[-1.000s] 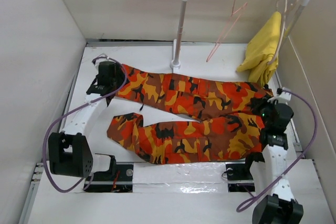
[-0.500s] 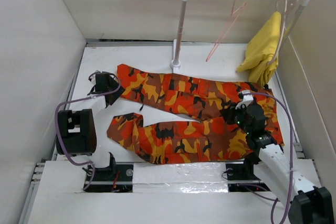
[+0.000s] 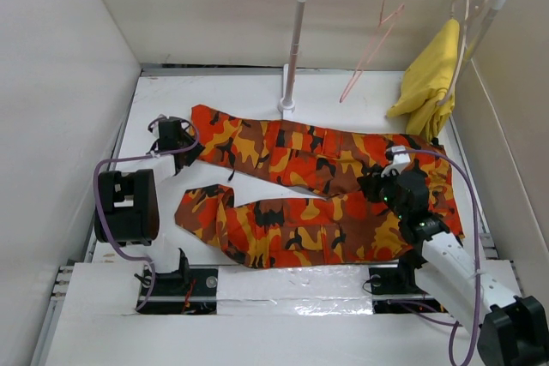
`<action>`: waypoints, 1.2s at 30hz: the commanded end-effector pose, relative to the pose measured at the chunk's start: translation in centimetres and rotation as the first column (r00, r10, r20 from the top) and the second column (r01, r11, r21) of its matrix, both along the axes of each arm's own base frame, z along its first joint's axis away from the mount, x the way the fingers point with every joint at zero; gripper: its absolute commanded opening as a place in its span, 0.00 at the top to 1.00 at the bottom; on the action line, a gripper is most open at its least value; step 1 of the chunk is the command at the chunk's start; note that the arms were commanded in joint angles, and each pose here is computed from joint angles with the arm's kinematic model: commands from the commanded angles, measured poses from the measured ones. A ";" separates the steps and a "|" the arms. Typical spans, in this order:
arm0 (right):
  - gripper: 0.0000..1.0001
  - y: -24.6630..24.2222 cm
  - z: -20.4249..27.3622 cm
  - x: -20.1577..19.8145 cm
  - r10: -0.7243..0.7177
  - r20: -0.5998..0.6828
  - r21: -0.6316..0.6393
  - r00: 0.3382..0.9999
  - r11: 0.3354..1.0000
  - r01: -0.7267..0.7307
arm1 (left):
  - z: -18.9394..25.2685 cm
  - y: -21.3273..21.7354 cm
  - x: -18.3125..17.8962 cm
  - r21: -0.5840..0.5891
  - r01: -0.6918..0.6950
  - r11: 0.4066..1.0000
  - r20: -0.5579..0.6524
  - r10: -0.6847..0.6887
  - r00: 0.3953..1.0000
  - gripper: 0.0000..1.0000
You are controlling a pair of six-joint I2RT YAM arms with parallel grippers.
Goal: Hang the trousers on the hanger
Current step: Flatten out the trousers at the center of the board.
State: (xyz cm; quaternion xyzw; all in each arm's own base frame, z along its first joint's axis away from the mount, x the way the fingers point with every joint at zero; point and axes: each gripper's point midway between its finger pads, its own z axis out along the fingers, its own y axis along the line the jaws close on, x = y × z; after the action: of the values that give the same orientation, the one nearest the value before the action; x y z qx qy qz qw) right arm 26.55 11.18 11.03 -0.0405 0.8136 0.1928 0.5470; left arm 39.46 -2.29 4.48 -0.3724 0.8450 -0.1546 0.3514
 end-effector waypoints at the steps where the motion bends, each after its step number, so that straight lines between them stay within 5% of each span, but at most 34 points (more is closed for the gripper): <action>1: 0.80 0.2 3.1 1.1 -0.018 0.110 0.029 0.994 0.999 0.015 | 1.3 0.1 0.3 -0.004 -0.033 0.999 0.047 0.033 0.998 0.70; 5: 0.80 0.5 2.9 1.0 0.005 0.104 0.024 0.995 1.000 -0.007 | 0.9 0.2 -1.1 0.005 -0.053 0.999 0.047 0.052 0.998 0.63; 9: 0.80 0.2 2.9 1.3 -0.016 0.103 0.021 0.995 1.000 0.014 | 0.8 1.2 -2.3 0.043 -0.096 0.994 0.065 0.094 0.994 0.44; 14: 0.79 0.2 2.7 1.1 -0.011 0.099 0.023 0.995 1.000 0.009 | -0.2 1.2 -2.9 0.039 -0.116 0.993 0.054 0.113 0.992 0.45; 22: 0.79 0.6 2.5 1.1 0.006 0.093 0.026 0.996 1.000 -0.009 | 0.1 1.5 -0.4 0.017 -0.114 0.993 0.060 0.113 0.992 0.62; 26: 0.79 0.8 2.2 1.0 0.024 0.080 0.023 0.997 0.999 -0.026 | 3.9 2.5 1.9 0.063 -0.136 0.989 0.137 0.127 0.982 0.67; 29: 0.78 0.8 2.3 0.9 0.022 0.086 0.024 0.996 0.999 -0.024 | 7.8 2.7 3.0 0.068 -0.136 0.988 0.240 0.116 0.964 0.83; 32: 0.78 0.9 2.3 0.9 0.031 0.091 0.028 0.995 0.999 -0.033 | 11.7 0.3 3.6 0.111 -0.088 0.990 0.313 0.049 0.948 1.00; 36: 0.78 1.0 2.5 0.9 0.031 0.093 0.034 0.995 0.999 -0.034 | 15.7 -7.2 3.3 0.150 0.057 0.987 0.409 -0.114 0.906 1.00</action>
State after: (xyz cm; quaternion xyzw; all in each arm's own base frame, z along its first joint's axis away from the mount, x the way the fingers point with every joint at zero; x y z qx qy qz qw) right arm 26.68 11.51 11.08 -0.0450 0.8117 0.1992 0.5472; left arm 42.43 -4.65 14.46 -0.3347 0.7928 -0.1531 0.4858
